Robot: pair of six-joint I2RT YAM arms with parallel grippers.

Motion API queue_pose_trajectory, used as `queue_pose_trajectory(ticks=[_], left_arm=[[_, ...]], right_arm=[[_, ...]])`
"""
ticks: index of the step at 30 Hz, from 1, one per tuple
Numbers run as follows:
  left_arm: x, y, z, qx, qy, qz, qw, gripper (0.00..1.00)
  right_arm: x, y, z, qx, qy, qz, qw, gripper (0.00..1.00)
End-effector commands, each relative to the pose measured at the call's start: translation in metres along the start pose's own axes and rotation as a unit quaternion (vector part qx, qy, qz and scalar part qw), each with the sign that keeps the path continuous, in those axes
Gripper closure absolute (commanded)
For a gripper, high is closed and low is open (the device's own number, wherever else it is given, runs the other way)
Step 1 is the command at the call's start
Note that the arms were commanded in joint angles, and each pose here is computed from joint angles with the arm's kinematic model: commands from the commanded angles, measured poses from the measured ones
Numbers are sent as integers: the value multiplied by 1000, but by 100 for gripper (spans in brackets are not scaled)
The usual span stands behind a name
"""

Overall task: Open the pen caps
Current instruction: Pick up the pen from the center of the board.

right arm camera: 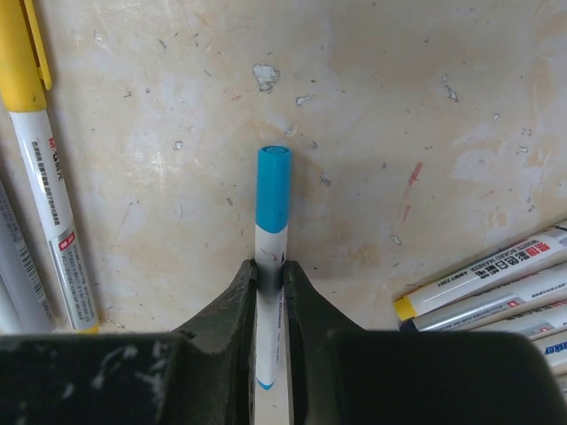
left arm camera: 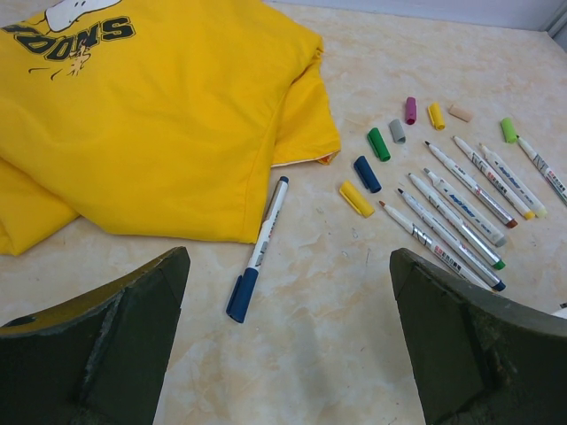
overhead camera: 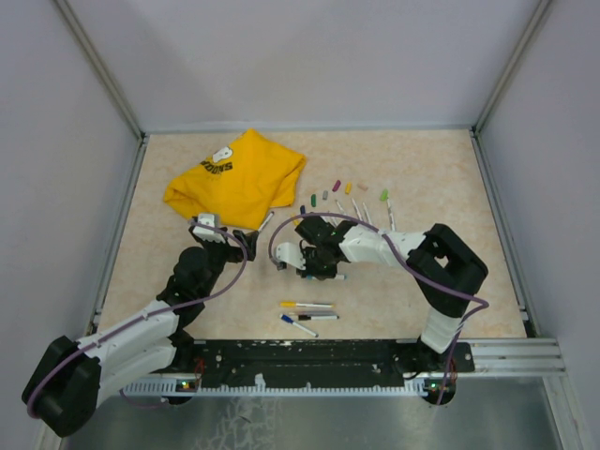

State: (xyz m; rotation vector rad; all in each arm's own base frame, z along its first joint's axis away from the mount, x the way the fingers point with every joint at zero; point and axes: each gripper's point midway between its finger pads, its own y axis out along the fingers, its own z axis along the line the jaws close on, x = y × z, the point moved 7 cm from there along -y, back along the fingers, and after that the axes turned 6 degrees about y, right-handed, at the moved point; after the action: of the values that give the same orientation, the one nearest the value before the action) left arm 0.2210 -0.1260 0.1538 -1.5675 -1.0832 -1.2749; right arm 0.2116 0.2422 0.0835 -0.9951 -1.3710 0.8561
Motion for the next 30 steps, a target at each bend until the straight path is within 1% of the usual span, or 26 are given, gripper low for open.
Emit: queue_pose_trajectory(ticks=[1,2,7,15,18,26,30], left_arm=[[6,0,-1,-3,-7,-14,1000,0],[6,0,-2,-5,-6,-14,1000,0],[9,1,-5,-15,-10,-11,1000,0],[10,0,-26,-92,-58,-9,994,0],[10,-1,-34,-123,-77,-4,989,0],[10,-6,-49,-182,-132,-2,974,0],[9,-13,-57,-223,-155,-6,962,0]], right_arm=[[7,0,-5,-13,1,-2,1000,96],[7,0,-6,-14,4,-4,1000,100],[9,-5,-10,-17,15,-21,1000,100],[13,-23,-18,-11,40,-78,996,100],[16,-37,-21,-16,45,-108,993,100],[17,-49,-26,-7,68,-147,987,100],[18,-56,-29,-10,76,-168,983,100]])
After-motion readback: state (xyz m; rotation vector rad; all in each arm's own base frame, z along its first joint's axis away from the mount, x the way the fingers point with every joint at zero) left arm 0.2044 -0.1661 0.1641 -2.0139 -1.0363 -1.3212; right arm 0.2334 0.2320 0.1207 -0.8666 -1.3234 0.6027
